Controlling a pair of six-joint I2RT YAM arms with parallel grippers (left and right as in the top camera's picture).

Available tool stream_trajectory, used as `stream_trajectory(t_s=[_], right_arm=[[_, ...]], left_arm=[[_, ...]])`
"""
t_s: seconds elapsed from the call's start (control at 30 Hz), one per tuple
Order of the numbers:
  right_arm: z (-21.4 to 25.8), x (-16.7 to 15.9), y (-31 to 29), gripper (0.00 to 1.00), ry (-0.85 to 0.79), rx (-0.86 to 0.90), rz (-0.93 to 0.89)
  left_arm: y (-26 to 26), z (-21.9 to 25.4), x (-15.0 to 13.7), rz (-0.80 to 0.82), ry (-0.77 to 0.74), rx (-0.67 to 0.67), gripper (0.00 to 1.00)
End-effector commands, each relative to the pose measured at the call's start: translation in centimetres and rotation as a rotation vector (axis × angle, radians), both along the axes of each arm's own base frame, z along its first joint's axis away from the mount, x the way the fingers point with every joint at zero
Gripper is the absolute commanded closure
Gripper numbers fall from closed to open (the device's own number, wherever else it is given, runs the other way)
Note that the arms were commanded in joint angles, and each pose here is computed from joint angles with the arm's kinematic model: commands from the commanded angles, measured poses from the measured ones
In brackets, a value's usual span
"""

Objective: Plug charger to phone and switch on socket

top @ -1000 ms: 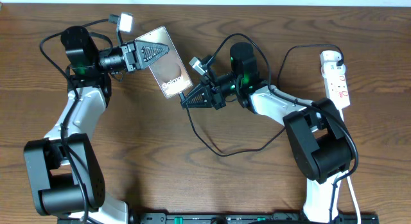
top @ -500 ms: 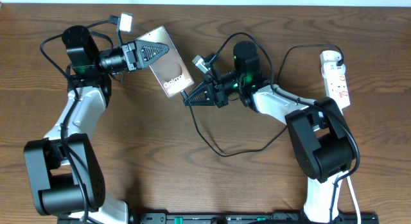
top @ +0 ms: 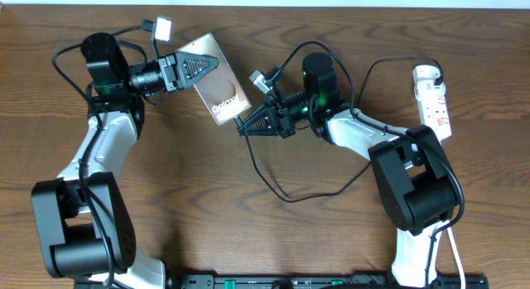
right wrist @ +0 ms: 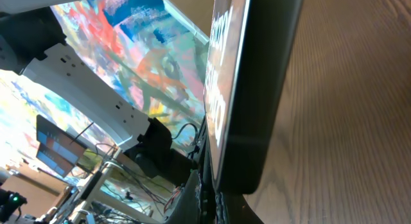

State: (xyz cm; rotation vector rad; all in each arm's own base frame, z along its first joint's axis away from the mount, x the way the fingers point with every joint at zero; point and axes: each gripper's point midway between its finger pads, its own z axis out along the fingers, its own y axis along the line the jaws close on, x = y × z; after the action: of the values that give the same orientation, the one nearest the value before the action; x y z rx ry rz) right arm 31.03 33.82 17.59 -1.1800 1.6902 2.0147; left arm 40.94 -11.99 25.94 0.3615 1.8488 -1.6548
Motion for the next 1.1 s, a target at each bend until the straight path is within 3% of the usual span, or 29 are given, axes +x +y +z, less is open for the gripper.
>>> stream_trajectory(t_s=[0.0,0.53,0.57,0.7,1.07], right_arm=[[1.6,0.9,-0.5,0.99,-0.056,0.028,-0.012],[1.6,0.9,-0.5,0.98,-0.049,0.025,-0.012],[1.6,0.9,-0.5,0.86,-0.049,0.025,-0.012],[1.6,0.9,-0.5,0.03,-0.049,0.025,-0.012],[1.6,0.9,-0.5,0.01,-0.048,0.025,-0.012]], left_arm=[[-2.4,0.3,-2.2,-0.143,-0.038,-0.005,0.93],[-2.6,0.2,-2.3,-0.149,-0.045,-0.003,0.93],[-2.6,0.2,-2.3,-0.149,-0.051,-0.002,0.93],[-2.5,0.2,-2.3,-0.146,-0.072,0.002,0.93],[-0.6,0.2,-1.6,-0.097,-0.071,0.004,0.93]])
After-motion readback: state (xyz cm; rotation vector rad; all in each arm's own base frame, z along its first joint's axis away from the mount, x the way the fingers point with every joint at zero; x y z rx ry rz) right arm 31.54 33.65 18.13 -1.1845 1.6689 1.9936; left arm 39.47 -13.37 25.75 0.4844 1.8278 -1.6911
